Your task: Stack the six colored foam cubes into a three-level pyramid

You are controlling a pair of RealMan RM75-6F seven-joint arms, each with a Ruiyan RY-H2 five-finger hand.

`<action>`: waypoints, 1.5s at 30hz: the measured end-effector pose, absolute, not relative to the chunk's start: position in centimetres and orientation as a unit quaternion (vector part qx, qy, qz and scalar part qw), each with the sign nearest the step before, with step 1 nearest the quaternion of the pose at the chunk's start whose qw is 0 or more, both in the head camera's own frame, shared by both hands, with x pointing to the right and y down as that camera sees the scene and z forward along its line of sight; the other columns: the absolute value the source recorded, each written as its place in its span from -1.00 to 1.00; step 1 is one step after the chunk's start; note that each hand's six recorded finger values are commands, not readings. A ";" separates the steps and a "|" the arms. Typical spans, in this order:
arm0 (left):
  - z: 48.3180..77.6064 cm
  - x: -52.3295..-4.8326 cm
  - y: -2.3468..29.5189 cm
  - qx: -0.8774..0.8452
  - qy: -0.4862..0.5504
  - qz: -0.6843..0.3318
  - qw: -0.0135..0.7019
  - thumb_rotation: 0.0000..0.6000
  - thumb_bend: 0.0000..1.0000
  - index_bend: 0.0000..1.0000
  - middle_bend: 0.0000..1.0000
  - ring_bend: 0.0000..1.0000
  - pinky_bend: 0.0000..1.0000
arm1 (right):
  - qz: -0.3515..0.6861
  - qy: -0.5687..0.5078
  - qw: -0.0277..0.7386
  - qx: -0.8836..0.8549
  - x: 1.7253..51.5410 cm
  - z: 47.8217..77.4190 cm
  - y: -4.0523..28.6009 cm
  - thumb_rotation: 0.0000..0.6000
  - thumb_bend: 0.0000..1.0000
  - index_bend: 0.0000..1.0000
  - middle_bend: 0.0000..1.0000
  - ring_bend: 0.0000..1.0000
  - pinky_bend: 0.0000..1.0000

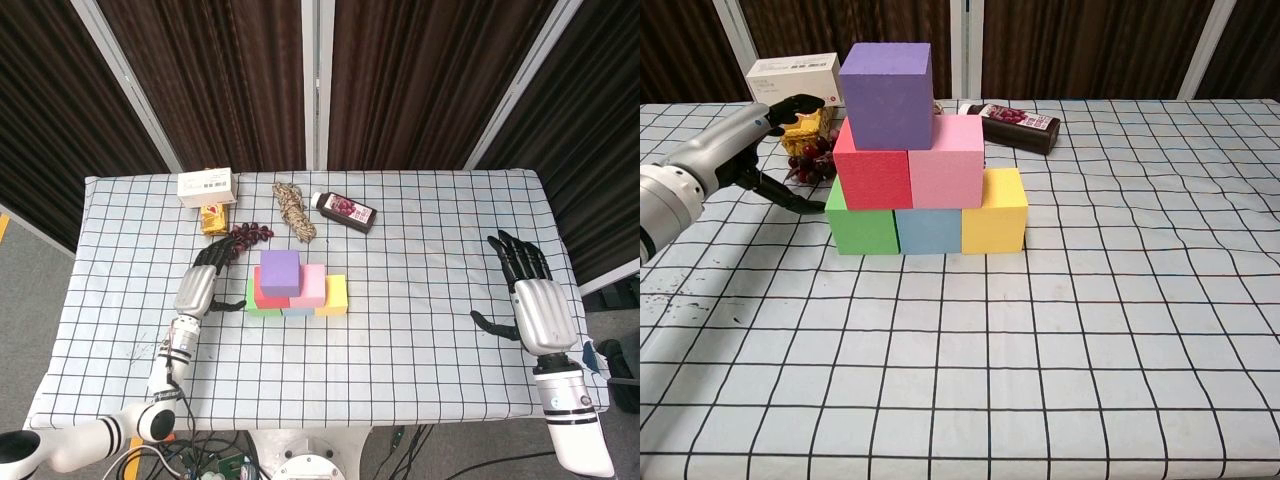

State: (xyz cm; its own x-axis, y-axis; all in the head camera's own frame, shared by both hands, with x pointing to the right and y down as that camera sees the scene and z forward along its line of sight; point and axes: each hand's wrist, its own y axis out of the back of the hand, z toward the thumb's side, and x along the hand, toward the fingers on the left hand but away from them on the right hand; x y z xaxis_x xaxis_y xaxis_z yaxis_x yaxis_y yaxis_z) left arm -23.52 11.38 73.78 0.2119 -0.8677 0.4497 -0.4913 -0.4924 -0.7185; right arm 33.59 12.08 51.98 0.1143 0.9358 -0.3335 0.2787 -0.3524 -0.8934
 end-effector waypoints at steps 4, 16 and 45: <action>73.8 -23.0 11.4 -0.751 0.451 -0.432 0.216 1.00 -1.00 -0.91 -0.98 -1.00 -0.86 | 0.487 -0.458 0.335 -0.664 33.9 52.2 12.1 1.00 -0.82 -1.00 -1.00 -1.00 -1.00; 73.9 -23.7 11.3 -0.743 0.452 -0.441 0.221 1.00 -1.00 -0.91 -1.00 -1.00 -0.86 | 0.487 -0.462 0.332 -0.663 34.4 52.3 12.2 1.00 -0.81 -1.00 -1.00 -1.00 -1.00; 63.0 -34.2 10.5 -0.683 0.504 -0.437 0.298 1.00 -1.00 -0.91 -1.00 -1.00 -0.86 | 0.484 -0.465 0.348 -0.654 35.2 51.9 13.7 1.00 -0.81 -1.00 -1.00 -1.00 -1.00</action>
State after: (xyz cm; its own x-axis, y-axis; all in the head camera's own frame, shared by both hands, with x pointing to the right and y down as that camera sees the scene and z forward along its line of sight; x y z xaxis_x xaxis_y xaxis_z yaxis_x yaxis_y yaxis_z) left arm -34.23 10.53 62.96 0.1110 -0.9486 0.2962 -0.4270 -0.3147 -0.8477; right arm 35.16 13.66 51.91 0.0982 0.9457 -0.3097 0.2711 -0.3249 -0.9061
